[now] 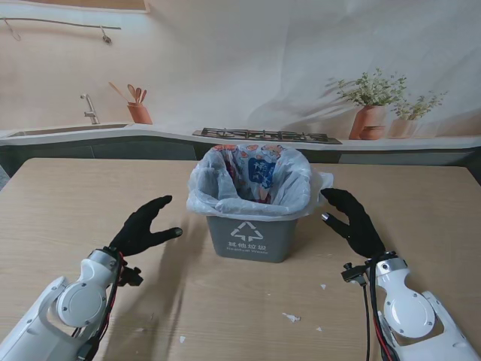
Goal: Fit the garbage bag over the bin
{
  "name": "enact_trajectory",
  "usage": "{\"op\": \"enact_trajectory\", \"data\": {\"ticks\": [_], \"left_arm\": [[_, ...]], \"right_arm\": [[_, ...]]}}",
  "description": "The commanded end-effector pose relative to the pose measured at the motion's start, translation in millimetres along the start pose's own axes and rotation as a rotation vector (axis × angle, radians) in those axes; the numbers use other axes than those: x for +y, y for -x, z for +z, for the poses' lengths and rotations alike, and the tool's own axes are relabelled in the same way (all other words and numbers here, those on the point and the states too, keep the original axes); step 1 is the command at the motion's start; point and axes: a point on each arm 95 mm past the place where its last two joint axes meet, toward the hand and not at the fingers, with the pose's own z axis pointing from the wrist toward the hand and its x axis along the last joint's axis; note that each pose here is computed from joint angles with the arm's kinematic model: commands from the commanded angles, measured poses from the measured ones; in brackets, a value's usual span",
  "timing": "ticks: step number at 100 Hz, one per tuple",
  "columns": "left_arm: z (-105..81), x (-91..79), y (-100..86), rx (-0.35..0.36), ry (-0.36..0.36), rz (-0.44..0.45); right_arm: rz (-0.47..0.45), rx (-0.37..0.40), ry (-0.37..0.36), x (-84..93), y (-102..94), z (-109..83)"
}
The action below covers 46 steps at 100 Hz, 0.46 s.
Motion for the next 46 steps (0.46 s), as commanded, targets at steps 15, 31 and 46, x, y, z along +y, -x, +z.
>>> {"op": "enact_trajectory", "data": {"ticks": [15, 31, 46], "left_arm": [[-0.9, 3.0, -0.8, 0.002, -0.003, -0.006], [-0.9, 3.4, -0.7, 0.002, 0.001, -0.006], [-0.5, 4.0, -1.3, 0.000, 0.001, -0.012]], "right_arm": [[-0.002, -0.008, -0.043, -5.4, 5.9, -3.6], [-0.028, -0.009, -0.069, -6.2, 8.4, -4.2], [-0.025, -0.015, -0.056, -7.4, 6.9, -4.6]]}}
